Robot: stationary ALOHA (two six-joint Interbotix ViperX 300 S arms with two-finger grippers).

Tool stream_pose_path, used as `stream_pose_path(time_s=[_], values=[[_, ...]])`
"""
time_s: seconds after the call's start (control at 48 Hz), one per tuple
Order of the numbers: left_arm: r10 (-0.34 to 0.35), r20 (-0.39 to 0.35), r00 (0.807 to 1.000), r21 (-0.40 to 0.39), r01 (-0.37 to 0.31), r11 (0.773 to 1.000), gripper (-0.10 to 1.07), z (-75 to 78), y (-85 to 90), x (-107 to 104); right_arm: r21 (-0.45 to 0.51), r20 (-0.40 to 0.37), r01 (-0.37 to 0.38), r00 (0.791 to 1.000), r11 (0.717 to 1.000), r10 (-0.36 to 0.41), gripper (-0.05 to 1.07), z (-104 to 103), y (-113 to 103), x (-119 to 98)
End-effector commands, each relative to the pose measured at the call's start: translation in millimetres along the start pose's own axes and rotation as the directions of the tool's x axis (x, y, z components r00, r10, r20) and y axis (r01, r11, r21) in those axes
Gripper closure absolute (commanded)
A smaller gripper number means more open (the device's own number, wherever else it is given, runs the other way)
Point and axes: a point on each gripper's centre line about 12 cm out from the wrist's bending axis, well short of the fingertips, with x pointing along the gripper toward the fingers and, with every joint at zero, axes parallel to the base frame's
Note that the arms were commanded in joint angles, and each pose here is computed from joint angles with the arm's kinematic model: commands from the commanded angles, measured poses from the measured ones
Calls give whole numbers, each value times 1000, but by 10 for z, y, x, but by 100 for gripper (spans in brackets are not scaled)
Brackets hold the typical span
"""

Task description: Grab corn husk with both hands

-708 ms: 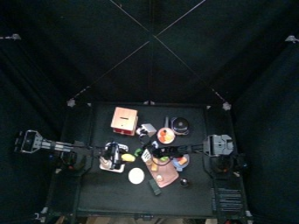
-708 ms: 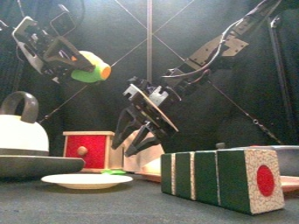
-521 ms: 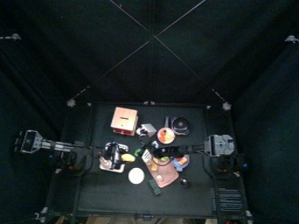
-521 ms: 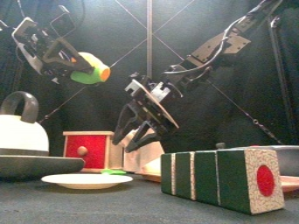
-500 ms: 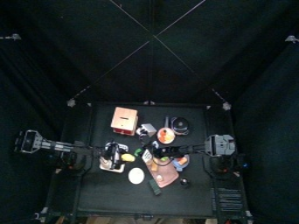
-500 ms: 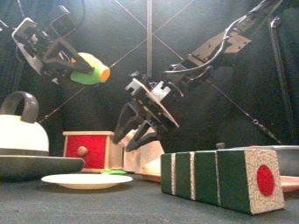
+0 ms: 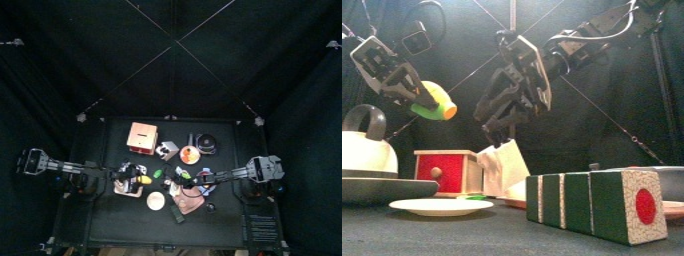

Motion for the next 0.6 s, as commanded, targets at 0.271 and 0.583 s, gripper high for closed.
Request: stream_pose_path(time_s=[0.271, 0.583], values=[[-66, -42, 997, 173, 72, 982, 21, 86, -231, 2, -14, 212, 93, 973, 996, -88, 21, 586, 172, -281], [-90, -59, 994, 266, 102, 958, 21, 45, -304, -18, 238, 286, 165, 930, 957, -231, 21, 701, 47, -481]])
